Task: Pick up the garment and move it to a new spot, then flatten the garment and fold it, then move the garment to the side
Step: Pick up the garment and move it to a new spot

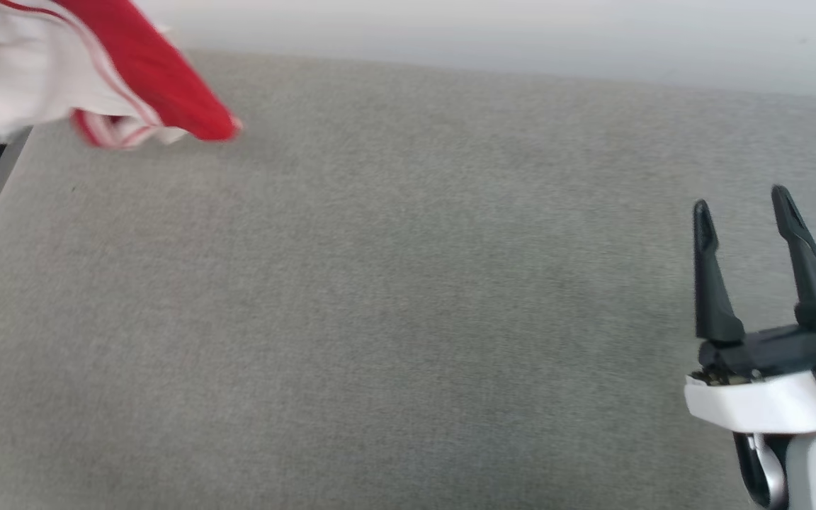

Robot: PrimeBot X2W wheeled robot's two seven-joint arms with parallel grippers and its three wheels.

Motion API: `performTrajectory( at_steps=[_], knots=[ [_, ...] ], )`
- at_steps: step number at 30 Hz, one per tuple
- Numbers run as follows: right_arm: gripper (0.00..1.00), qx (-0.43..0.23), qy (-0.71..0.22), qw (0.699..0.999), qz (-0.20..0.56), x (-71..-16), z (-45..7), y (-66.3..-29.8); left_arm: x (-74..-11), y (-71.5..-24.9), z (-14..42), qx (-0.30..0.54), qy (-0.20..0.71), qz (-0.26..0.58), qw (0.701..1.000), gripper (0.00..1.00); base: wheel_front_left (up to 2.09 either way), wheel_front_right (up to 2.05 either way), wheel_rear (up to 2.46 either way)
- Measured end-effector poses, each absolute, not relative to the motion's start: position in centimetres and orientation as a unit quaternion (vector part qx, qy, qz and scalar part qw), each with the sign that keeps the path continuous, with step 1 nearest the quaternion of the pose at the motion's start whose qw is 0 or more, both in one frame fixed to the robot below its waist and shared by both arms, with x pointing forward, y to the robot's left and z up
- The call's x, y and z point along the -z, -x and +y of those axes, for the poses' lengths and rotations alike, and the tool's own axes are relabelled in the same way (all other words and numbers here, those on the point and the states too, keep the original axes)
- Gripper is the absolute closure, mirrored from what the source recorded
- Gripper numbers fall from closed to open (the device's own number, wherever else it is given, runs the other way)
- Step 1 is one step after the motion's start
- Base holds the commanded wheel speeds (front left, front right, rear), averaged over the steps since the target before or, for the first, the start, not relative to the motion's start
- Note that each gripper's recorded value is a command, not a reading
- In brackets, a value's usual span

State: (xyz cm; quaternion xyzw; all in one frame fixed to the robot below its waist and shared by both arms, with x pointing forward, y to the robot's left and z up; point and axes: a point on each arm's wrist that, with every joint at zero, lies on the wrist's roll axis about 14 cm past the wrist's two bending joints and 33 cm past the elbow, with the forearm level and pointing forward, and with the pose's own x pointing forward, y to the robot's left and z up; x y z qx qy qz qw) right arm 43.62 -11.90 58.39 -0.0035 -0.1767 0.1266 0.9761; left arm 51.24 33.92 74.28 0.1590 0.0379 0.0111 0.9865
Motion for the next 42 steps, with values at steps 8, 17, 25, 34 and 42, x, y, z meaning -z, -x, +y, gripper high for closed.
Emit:
performTrajectory(
  at_steps=[8,17,25,34,42],
  knots=[
    [0.0,-0.064,0.022,0.981,-0.18,-59.1,-16.3,-41.6,-72.9,-50.3,24.7,0.093,-0.17,0.038,0.98,1.0,0.0,0.0,0.0],
    [0.0,0.005,0.038,0.985,-0.168,-58.8,-21.0,-38.5,-70.8,-47.8,13.4,0.234,-0.18,0.039,0.955,1.0,0.0,0.0,0.0],
    [0.0,0.045,0.035,0.987,-0.152,-58.0,-23.5,-36.9,-66.7,-46.5,6.8,0.322,-0.181,0.078,0.926,1.0,0.0,0.0,0.0],
    [0.0,0.062,0.02,0.989,-0.13,-56.5,-24.6,-37.0,-53.9,-45.7,3.7,0.378,-0.147,0.248,0.88,1.0,0.0,0.0,0.0],
    [0.0,0.054,0.012,0.991,-0.123,-56.0,-24.0,-37.8,-45.4,-44.9,4.7,0.376,-0.137,0.364,0.841,1.0,0.0,0.0,0.0]
  ],
)
